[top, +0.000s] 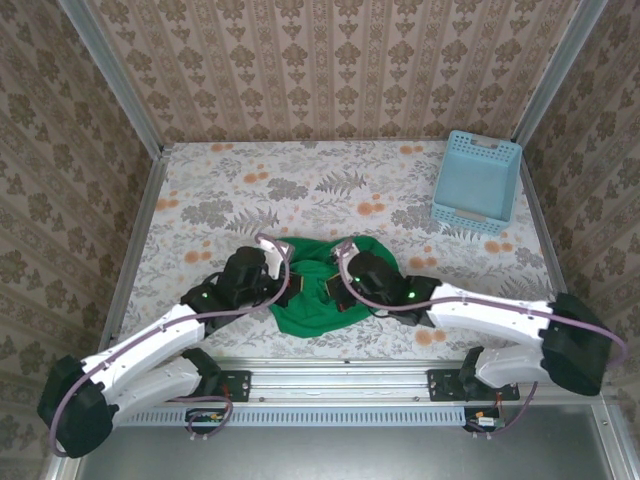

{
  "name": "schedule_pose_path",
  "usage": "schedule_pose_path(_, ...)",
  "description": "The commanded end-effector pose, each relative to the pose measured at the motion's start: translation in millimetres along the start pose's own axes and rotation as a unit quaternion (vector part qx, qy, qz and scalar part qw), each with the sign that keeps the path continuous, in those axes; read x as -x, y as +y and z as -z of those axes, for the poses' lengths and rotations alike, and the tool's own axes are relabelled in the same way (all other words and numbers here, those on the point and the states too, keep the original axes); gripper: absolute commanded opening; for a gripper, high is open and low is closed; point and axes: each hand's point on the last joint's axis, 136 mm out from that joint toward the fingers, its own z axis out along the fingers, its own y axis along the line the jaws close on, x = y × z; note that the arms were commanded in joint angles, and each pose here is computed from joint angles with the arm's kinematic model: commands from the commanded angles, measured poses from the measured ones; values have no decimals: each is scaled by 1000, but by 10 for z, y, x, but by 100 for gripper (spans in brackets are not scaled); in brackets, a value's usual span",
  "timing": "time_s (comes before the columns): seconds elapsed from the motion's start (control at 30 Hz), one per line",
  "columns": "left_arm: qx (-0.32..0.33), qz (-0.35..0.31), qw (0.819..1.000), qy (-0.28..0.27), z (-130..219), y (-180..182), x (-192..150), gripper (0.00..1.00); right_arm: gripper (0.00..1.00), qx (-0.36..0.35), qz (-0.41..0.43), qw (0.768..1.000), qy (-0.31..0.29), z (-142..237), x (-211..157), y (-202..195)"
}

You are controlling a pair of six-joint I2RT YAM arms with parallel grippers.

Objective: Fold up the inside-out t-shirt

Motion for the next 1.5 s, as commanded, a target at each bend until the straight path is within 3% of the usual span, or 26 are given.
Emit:
schedule_pose_path(0.0,11,-6,1000,2,11,77,38,0,0,49,-38,998,-5,151,-51,62)
schedule_pose_path(0.23,6,-34,999,27,20,46,-43,14,0,105,-89,990,-39,316,-9,15)
schedule_pose_path(0.37,-15,-56,998,27,79,-88,-101,13,0,118,-92,988,-43,320,28,39)
schedule_pose_path(0.6,-10,-53,998,28,73,-59,-217,7,1,55,-142,987,-46,326,-39,-393)
schedule_pose_path(0.8,-51,-44,998,6,50,-238,-96,1,7,-52,-146,988,-20,379,-274,-788)
schedule_pose_path(1.03,-74,-54,996,7,-20,-451,1,0,40,-106,-100,989,-17,609,-313,-787)
schedule_pose_path(1.3,-83,-55,995,1,5,-541,58,0,46,-79,-56,995,-8,623,-323,-291)
schedule_pose_path(1.47,-84,-55,995,-1,15,-557,67,0,67,-137,-48,989,9,389,-455,-279)
